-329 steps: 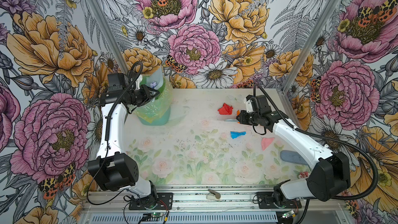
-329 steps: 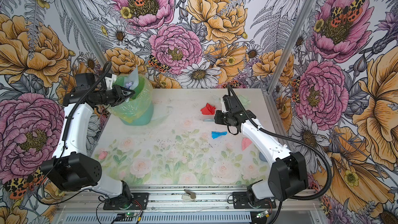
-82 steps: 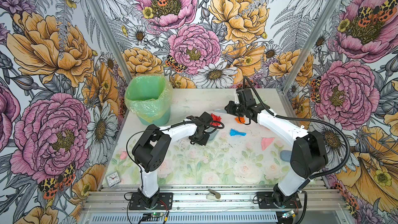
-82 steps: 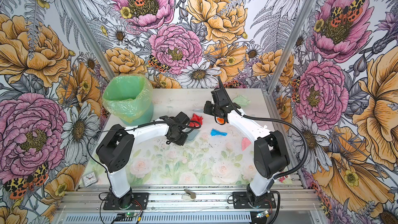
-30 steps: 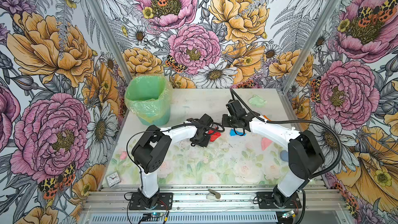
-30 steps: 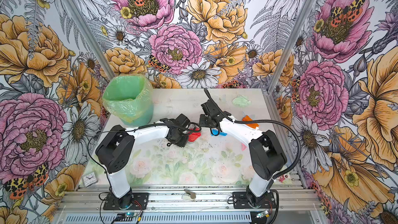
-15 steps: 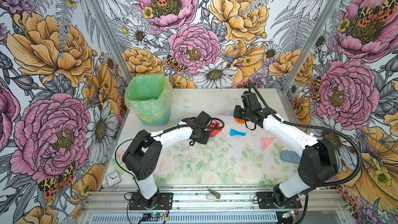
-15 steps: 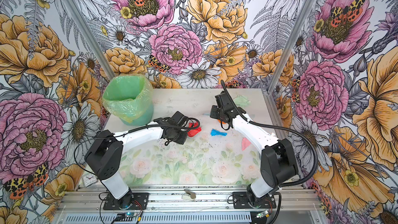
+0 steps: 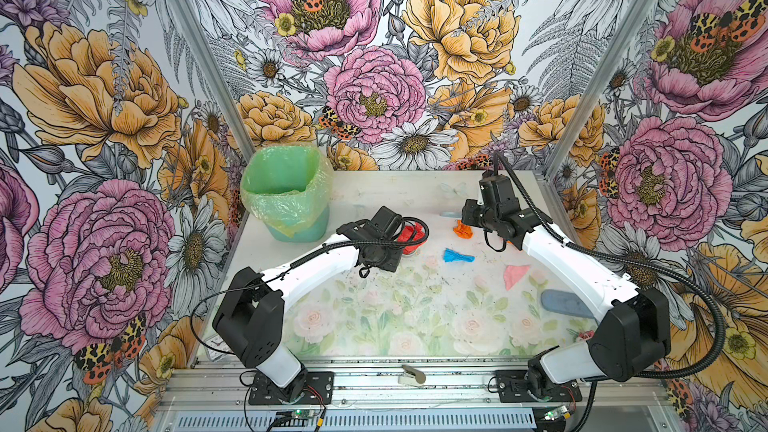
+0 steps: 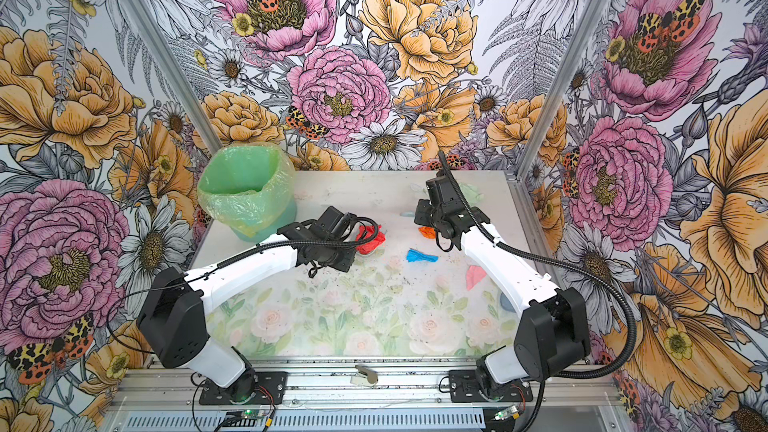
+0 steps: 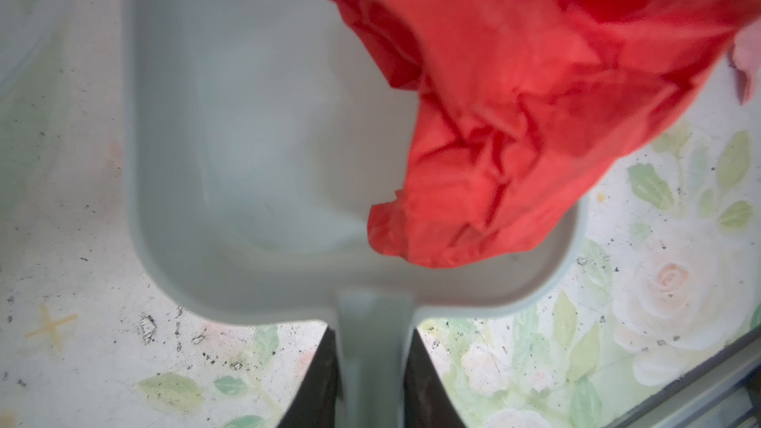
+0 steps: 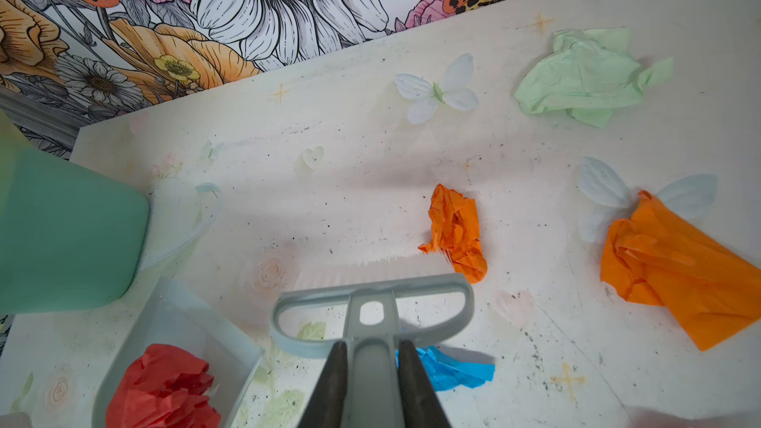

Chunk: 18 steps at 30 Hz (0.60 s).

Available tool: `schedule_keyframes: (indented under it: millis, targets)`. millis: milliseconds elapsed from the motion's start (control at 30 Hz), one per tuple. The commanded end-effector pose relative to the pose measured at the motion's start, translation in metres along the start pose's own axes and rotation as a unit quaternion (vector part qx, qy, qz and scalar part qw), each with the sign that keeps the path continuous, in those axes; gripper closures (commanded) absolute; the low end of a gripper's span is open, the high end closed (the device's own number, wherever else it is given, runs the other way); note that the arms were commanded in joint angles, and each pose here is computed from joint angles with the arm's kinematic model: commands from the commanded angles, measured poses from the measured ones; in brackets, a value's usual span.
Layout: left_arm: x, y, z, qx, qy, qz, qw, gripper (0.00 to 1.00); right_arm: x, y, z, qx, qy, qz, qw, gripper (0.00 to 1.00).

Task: Sweep away the paper scraps from the table
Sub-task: 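Lift the dustpan holding red paper with the left gripper toward the green bin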

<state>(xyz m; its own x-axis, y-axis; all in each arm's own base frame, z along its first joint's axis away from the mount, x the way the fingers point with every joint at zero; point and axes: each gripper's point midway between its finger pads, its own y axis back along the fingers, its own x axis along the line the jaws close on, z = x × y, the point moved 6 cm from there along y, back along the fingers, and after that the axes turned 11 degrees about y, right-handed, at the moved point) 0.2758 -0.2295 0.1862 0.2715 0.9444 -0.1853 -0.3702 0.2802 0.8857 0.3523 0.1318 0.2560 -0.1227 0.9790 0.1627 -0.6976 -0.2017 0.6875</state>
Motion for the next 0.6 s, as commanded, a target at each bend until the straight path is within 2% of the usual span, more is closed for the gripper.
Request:
schedule_keyframes:
  millis: [0, 567]
  targets:
    - [0.003, 0.031, 0.017, -0.034, -0.002, 0.002, 0.999, 0.92, -0.004, 0.014, 0.008, -0.018, 0.004, -0.012, 1.000, 1.00]
    - [0.062, 0.133, 0.064, -0.126, 0.051, -0.004, 0.991, 0.90, -0.004, 0.009, 0.002, -0.007, 0.008, -0.013, 1.000, 1.00]
